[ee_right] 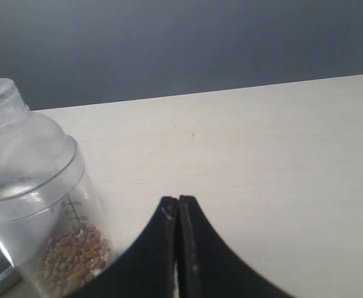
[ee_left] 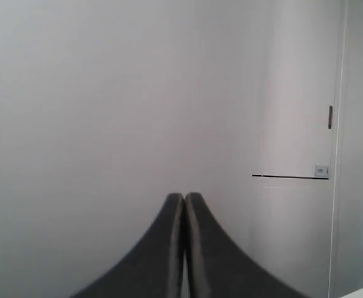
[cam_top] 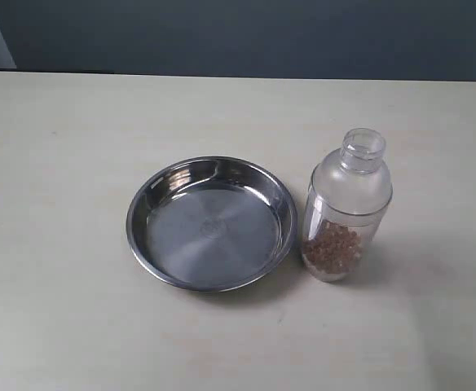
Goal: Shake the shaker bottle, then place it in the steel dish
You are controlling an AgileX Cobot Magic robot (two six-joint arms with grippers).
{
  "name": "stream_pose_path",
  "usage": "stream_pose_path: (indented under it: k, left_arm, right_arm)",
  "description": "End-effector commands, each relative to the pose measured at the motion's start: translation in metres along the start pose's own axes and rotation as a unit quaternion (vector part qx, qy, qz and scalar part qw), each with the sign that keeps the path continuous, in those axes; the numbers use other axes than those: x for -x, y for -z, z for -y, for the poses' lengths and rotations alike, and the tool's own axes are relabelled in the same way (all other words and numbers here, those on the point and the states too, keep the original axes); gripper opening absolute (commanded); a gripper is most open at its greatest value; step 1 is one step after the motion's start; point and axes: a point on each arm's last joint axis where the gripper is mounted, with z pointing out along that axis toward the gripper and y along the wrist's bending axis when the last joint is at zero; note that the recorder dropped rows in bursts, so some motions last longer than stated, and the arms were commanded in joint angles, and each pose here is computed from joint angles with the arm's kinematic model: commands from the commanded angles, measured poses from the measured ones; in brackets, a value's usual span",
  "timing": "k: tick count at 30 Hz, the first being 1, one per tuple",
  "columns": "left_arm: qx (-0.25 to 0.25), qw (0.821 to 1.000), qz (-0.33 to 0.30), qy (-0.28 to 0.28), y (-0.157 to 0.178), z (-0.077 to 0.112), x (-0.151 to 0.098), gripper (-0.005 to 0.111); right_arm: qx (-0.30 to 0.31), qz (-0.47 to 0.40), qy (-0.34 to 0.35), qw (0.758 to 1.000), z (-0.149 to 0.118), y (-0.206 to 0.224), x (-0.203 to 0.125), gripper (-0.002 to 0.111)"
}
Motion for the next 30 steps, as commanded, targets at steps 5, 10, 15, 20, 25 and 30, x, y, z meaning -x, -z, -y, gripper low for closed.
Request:
stream_pose_path:
  k: [5,10,15,20,25,30]
  left_arm:
    - [-0.099,0.987,-0.126,-0.016,-0.034,-0.003,-0.062,0.000]
    - [-0.123,0.980,-0.148,0.045,-0.047,0.010,-0.095,0.000]
    - [-0.223,0.957,-0.186,0.003,-0.058,0.042,-0.127,0.018]
    - [-0.269,0.944,-0.191,-0.001,-0.072,0.063,-0.145,0.055]
    - [-0.266,0.953,-0.141,0.024,-0.082,0.063,-0.134,0.078]
    - [-0.317,0.936,-0.144,0.053,-0.085,0.068,-0.151,0.105]
  right_arm:
    - [0.000,0.003,-0.002,1.000,0.000,0.000,0.000,-0.001]
    - [0.000,0.003,-0.002,1.000,0.000,0.000,0.000,-0.001]
    - [0.000,0.005,-0.002,1.000,0.000,0.000,0.001,-0.001]
    - [0.000,0.005,-0.002,1.000,0.000,0.000,0.001,-0.001]
    - [0.000,0.005,-0.002,1.000,0.000,0.000,0.001,-0.001]
    - [0.000,0.003,-0.002,1.000,0.000,0.000,0.000,-0.001]
